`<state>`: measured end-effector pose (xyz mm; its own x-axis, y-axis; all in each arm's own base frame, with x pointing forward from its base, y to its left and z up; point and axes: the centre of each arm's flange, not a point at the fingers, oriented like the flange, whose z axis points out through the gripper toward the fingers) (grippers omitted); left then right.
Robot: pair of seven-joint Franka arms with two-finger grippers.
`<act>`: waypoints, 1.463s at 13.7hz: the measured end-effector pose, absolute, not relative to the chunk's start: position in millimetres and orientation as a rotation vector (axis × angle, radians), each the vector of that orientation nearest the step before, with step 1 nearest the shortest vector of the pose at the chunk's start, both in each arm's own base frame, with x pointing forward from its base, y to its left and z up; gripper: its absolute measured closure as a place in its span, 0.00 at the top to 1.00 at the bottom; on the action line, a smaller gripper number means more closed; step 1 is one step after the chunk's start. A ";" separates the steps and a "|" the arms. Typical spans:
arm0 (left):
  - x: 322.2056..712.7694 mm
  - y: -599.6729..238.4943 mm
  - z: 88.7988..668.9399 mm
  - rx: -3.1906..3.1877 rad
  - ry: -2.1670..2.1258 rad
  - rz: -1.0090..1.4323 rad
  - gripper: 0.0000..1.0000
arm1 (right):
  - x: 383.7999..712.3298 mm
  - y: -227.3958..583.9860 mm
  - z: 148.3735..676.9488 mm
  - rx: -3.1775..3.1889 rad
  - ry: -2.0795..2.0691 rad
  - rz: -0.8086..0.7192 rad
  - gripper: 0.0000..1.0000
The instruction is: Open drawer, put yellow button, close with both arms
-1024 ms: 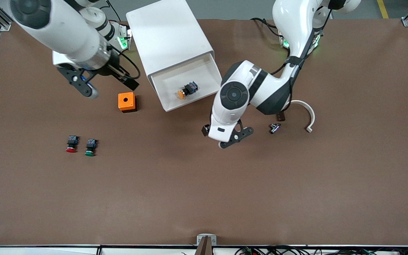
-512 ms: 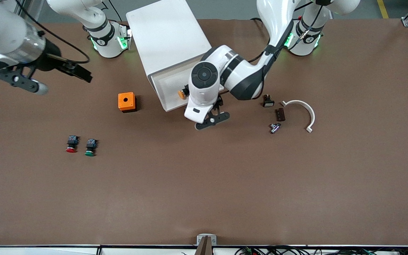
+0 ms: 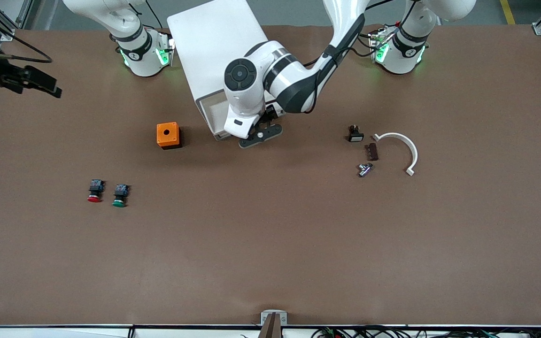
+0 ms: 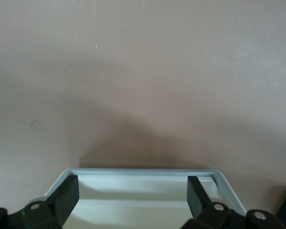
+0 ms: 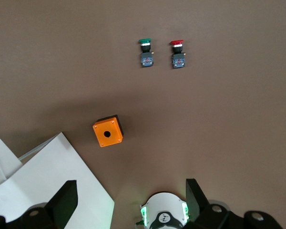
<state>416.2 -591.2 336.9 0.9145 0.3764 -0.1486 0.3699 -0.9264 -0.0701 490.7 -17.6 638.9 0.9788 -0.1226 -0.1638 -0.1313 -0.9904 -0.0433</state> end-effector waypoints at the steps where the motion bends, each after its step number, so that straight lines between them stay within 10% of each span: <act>1: 407.3 -596.4 334.9 -3.029 -0.587 0.250 1.00 | 489.3 -29.7 636.8 -3.072 0.181 0.230 1.00; 20: 359.8 -623.4 332.5 -3.014 -0.569 0.310 1.00 | 532.3 -70.9 633.0 -3.163 -0.044 -0.159 1.00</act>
